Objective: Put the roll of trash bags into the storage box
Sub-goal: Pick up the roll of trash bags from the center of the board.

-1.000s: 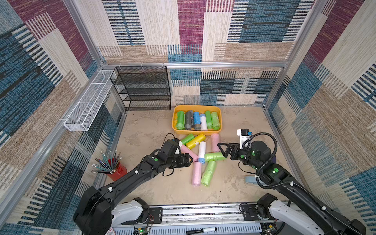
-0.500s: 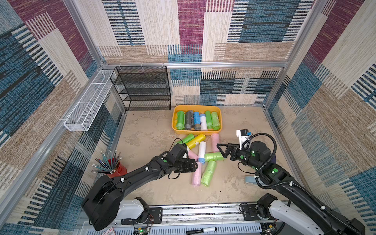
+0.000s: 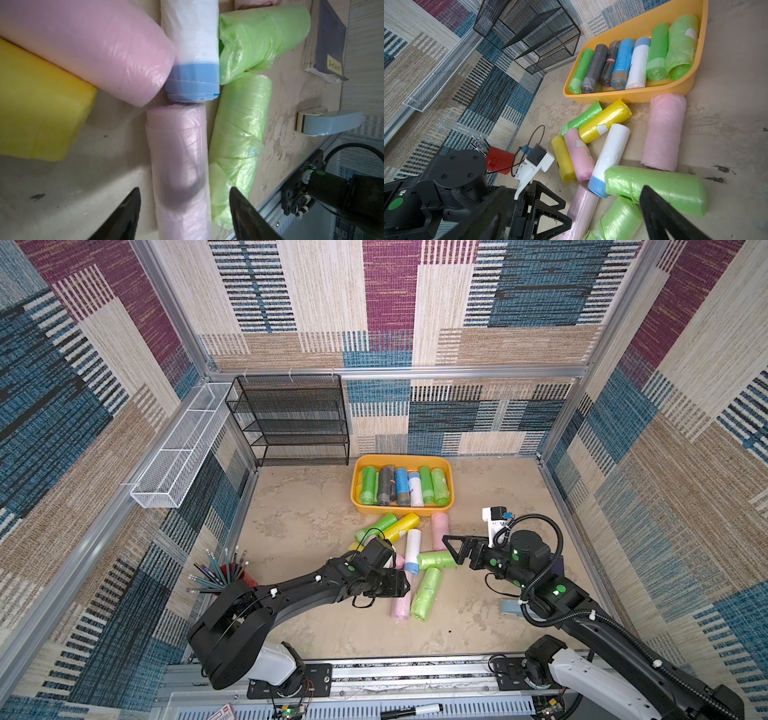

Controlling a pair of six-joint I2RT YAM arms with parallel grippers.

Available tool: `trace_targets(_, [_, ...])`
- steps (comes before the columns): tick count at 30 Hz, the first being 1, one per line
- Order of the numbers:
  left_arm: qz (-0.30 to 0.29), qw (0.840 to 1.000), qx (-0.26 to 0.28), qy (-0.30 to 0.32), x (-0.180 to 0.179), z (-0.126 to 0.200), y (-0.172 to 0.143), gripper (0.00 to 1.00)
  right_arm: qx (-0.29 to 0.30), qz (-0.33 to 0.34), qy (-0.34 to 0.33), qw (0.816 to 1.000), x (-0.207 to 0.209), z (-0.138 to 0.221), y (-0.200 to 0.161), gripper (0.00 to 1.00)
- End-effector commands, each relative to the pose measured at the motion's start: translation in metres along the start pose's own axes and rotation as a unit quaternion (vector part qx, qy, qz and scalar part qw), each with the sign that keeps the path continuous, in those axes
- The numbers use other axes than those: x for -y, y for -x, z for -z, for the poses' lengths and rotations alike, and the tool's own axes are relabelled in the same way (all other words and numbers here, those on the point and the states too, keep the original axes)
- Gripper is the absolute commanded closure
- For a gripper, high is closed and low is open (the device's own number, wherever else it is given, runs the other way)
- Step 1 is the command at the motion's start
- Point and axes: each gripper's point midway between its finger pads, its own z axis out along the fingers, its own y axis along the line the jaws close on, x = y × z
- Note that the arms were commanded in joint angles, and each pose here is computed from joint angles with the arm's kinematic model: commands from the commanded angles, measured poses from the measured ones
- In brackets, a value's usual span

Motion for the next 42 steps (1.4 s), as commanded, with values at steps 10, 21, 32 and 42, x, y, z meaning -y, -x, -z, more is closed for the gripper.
trace_targets(10, [-0.024, 0.999, -0.016, 0.037, 0.0, -0.015, -0.007, 0.41, 0.006, -0.006, 0.004, 1.0, -0.001, -0.005, 0.002, 0.01])
trace_targets(21, [-0.041, 0.995, -0.02, 0.092, -0.012, -0.018, -0.006, 0.47, 0.004, -0.007, -0.002, 1.0, 0.002, -0.007, 0.001, 0.01])
trace_targets(32, [-0.045, 0.993, -0.033, 0.108, -0.015, -0.028, -0.011, 0.49, -0.002, -0.007, -0.004, 1.0, 0.004, -0.009, -0.002, 0.01])
trace_targets(42, [-0.048, 0.993, -0.017, 0.105, -0.007, -0.019, -0.006, 0.56, -0.004, -0.013, -0.006, 1.0, 0.006, -0.01, -0.005, 0.01])
